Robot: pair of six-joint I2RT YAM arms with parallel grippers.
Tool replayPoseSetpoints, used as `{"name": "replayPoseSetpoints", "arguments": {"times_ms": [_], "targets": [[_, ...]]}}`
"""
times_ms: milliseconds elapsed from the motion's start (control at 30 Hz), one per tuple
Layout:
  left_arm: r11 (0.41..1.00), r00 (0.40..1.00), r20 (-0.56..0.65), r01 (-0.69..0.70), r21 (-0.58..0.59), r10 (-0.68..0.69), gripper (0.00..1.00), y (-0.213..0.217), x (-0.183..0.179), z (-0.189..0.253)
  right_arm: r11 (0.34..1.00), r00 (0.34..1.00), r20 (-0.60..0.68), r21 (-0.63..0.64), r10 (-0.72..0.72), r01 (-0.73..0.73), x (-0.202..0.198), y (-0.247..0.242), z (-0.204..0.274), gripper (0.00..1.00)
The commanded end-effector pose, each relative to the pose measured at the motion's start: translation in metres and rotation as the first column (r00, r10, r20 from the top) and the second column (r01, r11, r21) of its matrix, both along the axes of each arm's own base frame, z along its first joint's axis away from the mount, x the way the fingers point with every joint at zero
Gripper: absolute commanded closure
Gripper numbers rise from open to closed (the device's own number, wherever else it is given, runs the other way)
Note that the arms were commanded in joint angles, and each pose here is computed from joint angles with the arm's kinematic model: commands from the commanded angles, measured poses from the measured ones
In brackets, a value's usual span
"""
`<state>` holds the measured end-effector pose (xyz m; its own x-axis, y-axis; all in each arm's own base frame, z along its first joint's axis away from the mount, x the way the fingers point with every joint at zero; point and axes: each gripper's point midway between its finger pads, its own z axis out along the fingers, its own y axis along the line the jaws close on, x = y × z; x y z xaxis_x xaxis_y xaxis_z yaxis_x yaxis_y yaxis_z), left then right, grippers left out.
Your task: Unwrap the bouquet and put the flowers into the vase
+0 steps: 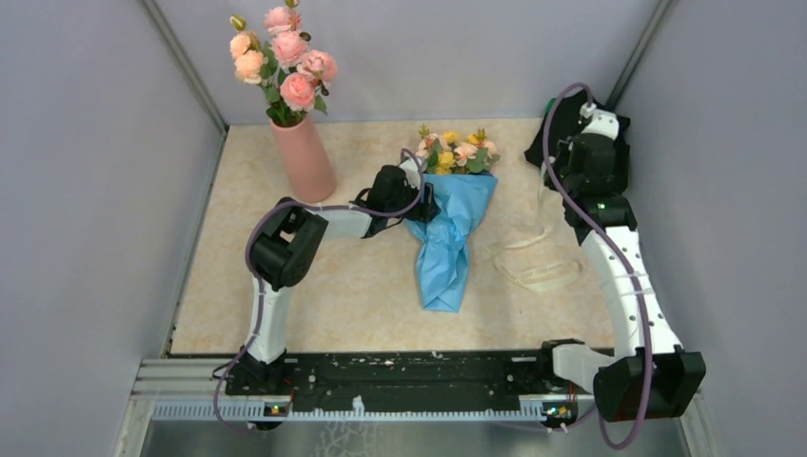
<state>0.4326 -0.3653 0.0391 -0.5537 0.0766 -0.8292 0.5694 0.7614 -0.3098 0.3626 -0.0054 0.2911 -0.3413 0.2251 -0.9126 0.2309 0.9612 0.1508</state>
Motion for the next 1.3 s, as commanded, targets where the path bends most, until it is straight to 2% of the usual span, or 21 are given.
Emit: {"name": "replayPoseSetpoints", "arguments": {"times_ms": [0,133,167,200,433,667,1100,1267], "targets": [[0.996,0.994,-0.108,0.019,0.082,-0.01,0.3,0.018,-0.023,-0.034,0.998,0.996,-0.066,0.034,0.056,-0.054,-0.011,0.009,-0.041,0.97],[0.997,0.994,-0.109,0.019,0.08,-0.01,0.3,0.018,-0.023,-0.034,0.992,0.987,-0.127,0.09,0.096,-0.085,-0.023,0.022,-0.086,0.55],[0.997,0.994,-0.109,0.018,0.078,-0.01,0.3,0.018,-0.023,-0.033,0.993,0.986,-0.139,0.088,0.094,-0.083,-0.026,0.022,-0.093,0.48],[0.997,0.994,-0.107,0.017,0.075,-0.009,0.3,0.018,-0.023,-0.032,0.993,0.984,-0.149,0.084,0.097,-0.085,-0.029,0.024,-0.098,0.45],[0.999,0.998,-0.065,0.022,0.043,-0.019,0.3,0.013,-0.021,-0.004,0.982,0.964,-0.194,0.089,0.181,-0.166,-0.04,0.057,-0.116,0.45],[0.999,0.999,-0.036,0.034,0.029,-0.033,0.29,0.009,-0.023,0.019,0.937,0.921,-0.199,0.173,0.336,-0.304,-0.033,0.12,-0.141,0.5],[0.998,0.999,-0.043,0.021,0.059,-0.018,0.29,0.012,-0.021,0.008,0.894,0.839,-0.317,0.229,0.443,-0.385,0.01,0.184,-0.211,0.53],[0.997,0.999,-0.044,0.014,0.075,-0.011,0.29,0.01,-0.014,-0.001,0.892,0.829,-0.335,0.223,0.448,-0.392,0.028,0.193,-0.219,0.54]]}}
